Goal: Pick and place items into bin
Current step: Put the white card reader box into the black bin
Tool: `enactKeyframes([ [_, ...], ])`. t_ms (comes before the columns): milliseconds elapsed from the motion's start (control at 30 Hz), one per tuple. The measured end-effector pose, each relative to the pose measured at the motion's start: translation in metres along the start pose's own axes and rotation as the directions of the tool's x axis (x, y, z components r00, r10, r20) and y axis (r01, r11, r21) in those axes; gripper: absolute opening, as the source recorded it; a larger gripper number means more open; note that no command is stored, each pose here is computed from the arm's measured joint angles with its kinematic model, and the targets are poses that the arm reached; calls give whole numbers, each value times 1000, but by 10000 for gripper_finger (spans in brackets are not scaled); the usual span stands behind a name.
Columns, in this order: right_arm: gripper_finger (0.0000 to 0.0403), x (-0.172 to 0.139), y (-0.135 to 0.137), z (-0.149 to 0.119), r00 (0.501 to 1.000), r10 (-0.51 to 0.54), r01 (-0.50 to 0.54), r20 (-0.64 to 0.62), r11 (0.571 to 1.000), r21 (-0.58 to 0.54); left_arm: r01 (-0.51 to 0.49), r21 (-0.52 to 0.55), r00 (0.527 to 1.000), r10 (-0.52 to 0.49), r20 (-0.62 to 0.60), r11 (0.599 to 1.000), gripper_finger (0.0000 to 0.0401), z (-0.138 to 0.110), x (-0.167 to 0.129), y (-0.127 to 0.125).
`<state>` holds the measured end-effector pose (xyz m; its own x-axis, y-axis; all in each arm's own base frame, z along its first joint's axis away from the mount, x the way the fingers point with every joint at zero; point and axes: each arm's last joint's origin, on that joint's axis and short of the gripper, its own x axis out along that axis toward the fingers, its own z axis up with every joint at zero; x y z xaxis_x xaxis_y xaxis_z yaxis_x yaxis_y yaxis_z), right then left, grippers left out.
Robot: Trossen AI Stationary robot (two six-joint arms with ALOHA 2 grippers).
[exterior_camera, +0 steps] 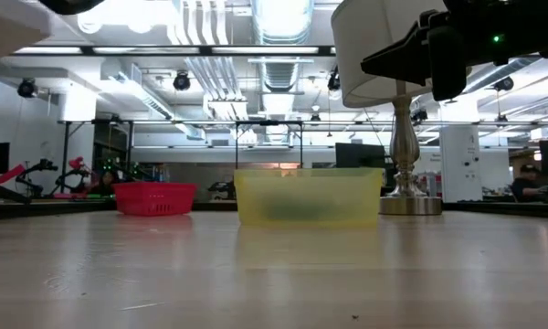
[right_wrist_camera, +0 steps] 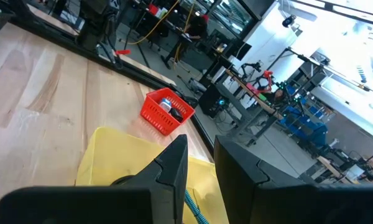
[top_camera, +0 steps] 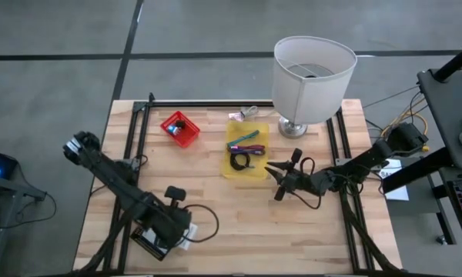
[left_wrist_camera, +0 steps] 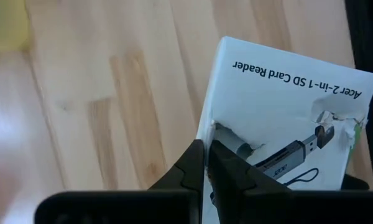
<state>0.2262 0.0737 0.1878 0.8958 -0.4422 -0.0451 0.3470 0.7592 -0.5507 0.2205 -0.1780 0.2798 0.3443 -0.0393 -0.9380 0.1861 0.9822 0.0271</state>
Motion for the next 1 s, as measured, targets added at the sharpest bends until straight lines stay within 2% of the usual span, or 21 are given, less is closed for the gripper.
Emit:
enactKeyframes([
  [233,68,0,0,0,1000,0,0,0,1000,4,-10,-62,999,7,-42,998,0,-9,1,-11],
  [600,68,0,0,0,1000,0,0,0,1000,8,20,-14,993,-22,-116,1000,0,-22,-6,-18],
  [767,68,0,0,0,1000,0,0,0,1000,8,-25,-7,982,23,-190,1000,0,-37,-3,-22],
  [1000,68,0,0,0,1000,0,0,0,1000,8,-71,-2,971,68,-231,997,0,-57,12,-29],
])
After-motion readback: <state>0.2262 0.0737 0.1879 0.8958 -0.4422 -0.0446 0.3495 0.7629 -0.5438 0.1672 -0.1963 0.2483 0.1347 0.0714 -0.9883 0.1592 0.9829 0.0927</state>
